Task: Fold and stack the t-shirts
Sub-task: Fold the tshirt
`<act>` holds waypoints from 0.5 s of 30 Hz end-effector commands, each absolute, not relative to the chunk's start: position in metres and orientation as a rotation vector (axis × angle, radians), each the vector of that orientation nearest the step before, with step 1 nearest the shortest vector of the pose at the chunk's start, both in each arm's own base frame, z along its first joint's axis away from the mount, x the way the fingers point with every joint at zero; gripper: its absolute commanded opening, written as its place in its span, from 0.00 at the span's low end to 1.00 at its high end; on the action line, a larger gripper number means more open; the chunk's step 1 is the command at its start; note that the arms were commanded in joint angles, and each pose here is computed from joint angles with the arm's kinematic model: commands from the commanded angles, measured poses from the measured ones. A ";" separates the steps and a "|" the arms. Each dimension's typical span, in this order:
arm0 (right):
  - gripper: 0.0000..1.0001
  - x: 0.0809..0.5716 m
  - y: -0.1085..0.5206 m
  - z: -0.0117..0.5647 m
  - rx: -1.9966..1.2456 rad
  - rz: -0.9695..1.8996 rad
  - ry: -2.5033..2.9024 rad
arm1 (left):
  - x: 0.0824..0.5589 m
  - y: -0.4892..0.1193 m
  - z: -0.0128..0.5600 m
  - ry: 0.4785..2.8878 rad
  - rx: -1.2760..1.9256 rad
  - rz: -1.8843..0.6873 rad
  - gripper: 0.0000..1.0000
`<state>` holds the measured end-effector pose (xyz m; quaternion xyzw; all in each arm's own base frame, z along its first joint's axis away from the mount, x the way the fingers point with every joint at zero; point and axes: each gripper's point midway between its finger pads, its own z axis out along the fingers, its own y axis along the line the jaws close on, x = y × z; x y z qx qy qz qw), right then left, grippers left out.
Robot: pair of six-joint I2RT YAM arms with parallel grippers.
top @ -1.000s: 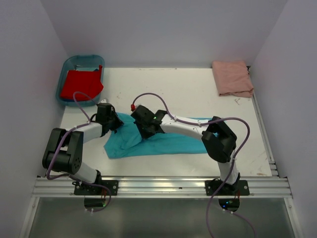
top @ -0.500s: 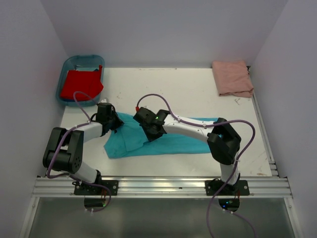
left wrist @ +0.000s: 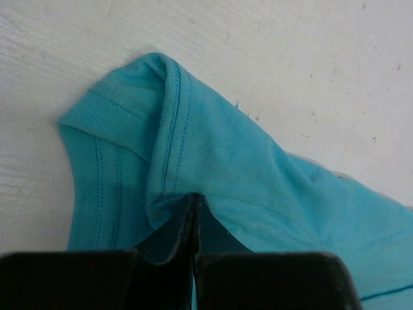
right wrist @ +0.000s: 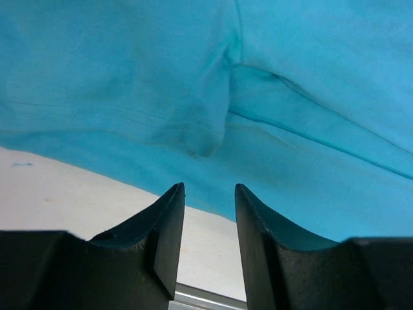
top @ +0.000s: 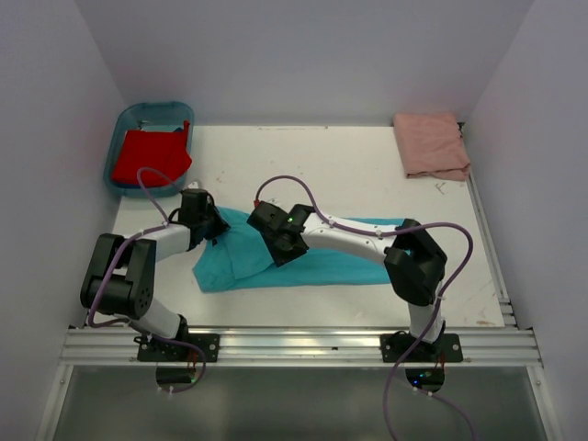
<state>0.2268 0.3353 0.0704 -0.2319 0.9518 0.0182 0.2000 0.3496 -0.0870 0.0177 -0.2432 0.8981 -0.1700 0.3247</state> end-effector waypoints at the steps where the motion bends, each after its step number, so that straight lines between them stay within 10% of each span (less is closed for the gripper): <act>1: 0.39 0.226 0.366 0.097 -0.635 0.286 2.587 | 0.359 -0.083 0.022 2.340 -0.610 -0.426 0.00; 6: 0.30 0.226 0.392 0.096 -0.675 0.428 2.547 | 0.361 -0.085 0.026 2.330 -0.596 -0.435 0.00; 10: 0.00 0.236 0.394 0.092 -0.669 0.374 2.532 | 0.362 -0.084 0.025 2.333 -0.582 -0.423 0.00; 15: 0.00 0.253 0.381 0.081 -0.609 0.191 2.539 | 0.376 -0.077 0.044 2.291 -0.578 -0.386 0.00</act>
